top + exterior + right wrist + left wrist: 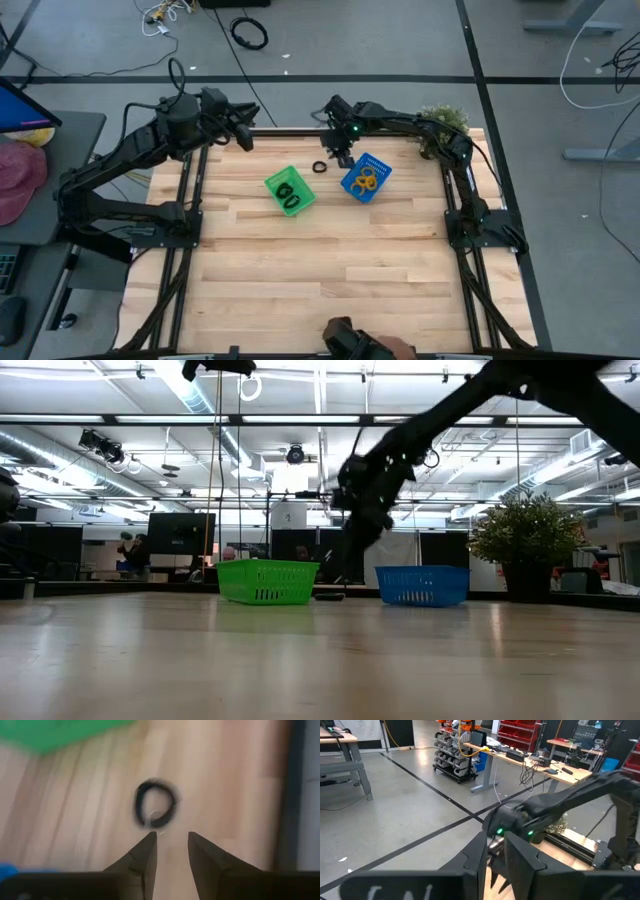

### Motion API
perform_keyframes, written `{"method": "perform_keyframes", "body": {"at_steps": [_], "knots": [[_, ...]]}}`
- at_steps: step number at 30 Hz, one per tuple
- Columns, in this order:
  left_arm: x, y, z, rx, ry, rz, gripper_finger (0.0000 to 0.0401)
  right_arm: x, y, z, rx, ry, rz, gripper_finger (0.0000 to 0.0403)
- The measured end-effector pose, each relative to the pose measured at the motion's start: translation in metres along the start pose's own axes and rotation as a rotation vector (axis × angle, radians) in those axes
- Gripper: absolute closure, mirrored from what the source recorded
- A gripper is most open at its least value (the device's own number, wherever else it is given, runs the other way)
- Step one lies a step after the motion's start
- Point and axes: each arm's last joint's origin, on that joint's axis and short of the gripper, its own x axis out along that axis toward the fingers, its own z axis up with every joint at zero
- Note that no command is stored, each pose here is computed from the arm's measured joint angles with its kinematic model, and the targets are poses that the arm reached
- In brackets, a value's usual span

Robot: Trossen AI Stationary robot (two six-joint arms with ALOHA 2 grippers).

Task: Sort spring keychains
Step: Put the black spring keychain into the green bin

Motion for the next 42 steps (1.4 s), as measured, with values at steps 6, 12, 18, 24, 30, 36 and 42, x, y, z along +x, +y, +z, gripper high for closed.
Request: {"method": "perform_keyframes", "body": {"at_steps": [6, 12, 18, 24, 30, 36, 42], "knots": [[0.001, 0.005, 0.001, -0.002, -0.003, 0.024, 0.0332, -0.046, 0.004, 0.032, 0.355, -0.057, -0.168, 0.0291], [0.002, 0.008, 0.002, -0.005, -0.006, 0.043, 0.0332, -0.096, 0.015, 0.058, 0.721, -0.289, -0.211, 0.0291], [0.003, 0.009, 0.002, 0.003, -0.007, 0.049, 0.0332, -0.13, 0.018, 0.073, 0.856, -0.499, -0.224, 0.0291], [0.003, 0.009, 0.002, 0.002, -0.007, 0.049, 0.0332, -0.13, 0.014, 0.074, 0.973, -0.566, -0.126, 0.0291], [0.003, 0.009, 0.002, 0.002, -0.007, 0.049, 0.0332, -0.089, -0.013, 0.058, 1.212, -0.529, 0.051, 0.0291], [0.003, 0.009, 0.002, 0.002, -0.007, 0.049, 0.0332, -0.039, -0.037, 0.026, 1.414, -0.399, 0.151, 0.0291], [0.003, 0.01, 0.0, 0.037, 0.007, 0.051, 0.0332, -0.003, -0.043, 0.002, 1.46, -0.256, 0.164, 0.0291]]}}
